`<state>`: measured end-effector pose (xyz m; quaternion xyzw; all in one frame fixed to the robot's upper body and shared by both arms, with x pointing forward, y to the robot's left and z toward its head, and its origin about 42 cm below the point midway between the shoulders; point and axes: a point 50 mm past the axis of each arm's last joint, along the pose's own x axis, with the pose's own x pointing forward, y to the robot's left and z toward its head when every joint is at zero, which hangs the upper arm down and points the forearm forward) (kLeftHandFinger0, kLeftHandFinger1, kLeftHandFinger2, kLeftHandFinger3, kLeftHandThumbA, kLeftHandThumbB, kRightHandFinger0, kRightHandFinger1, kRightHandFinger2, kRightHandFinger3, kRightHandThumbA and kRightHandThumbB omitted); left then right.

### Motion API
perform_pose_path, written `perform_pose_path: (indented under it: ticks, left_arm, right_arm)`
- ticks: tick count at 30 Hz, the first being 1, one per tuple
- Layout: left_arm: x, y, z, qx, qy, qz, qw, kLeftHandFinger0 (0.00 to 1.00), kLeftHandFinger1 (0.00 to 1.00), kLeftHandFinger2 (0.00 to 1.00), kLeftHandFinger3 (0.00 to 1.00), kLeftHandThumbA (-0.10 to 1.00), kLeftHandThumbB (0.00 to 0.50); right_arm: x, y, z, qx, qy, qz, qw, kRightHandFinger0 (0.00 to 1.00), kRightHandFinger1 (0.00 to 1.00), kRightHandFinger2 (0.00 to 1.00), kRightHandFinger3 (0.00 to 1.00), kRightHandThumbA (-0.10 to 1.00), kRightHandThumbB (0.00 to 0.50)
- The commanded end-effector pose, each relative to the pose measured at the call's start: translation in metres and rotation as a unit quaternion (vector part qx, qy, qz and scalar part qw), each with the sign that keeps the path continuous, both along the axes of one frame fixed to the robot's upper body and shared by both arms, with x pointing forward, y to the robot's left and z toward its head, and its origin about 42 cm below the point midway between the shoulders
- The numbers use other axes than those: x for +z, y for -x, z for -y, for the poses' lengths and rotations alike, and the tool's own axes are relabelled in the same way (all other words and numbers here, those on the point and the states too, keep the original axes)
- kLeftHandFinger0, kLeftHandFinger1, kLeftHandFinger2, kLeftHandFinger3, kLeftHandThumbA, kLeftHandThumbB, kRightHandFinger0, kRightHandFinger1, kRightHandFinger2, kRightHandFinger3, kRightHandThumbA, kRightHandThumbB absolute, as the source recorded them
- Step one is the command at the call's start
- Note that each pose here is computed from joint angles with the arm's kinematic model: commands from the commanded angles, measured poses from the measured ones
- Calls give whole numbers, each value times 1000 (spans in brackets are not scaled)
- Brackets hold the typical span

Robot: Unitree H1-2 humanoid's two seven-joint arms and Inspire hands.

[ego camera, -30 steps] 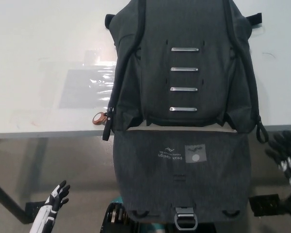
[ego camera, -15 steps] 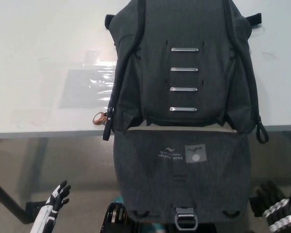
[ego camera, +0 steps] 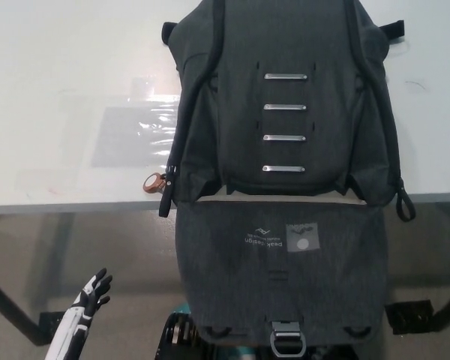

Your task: A bag is kept in the middle of the table with its flap loosely closed and the robot uses its right hand to adjust it and opens it

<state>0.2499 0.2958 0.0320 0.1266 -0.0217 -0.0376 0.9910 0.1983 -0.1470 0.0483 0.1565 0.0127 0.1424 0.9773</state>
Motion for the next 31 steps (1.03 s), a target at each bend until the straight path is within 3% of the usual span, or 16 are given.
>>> perform_pose_path:
  ticks: [1, 15, 24, 31]
  left_arm:
    - [12, -9, -4, -8, -5, 33, 999, 1000, 1000, 1000, 1000, 1000, 500]
    - [14, -15, 1, -31, 0, 30, 999, 1000, 1000, 1000, 1000, 1000, 500]
    - [12, -10, 15, -53, -4, 17, 998, 1000, 1000, 1000, 1000, 1000, 500]
    - [8, -6, 18, -58, 2, 1, 998, 1000, 1000, 1000, 1000, 1000, 500]
  right_arm:
    - [-1, -3, 5, -5, 8, 0, 1000, 1000, 1000, 1000, 1000, 1000, 261]
    - [4, -12, 11, -20, 17, 15, 1000, 1000, 1000, 1000, 1000, 1000, 346]
    - [8, -18, 13, -24, 19, 27, 999, 1000, 1000, 1000, 1000, 1000, 306]
    - [8, -19, 13, -23, 22, 25, 999, 1000, 1000, 1000, 1000, 1000, 312]
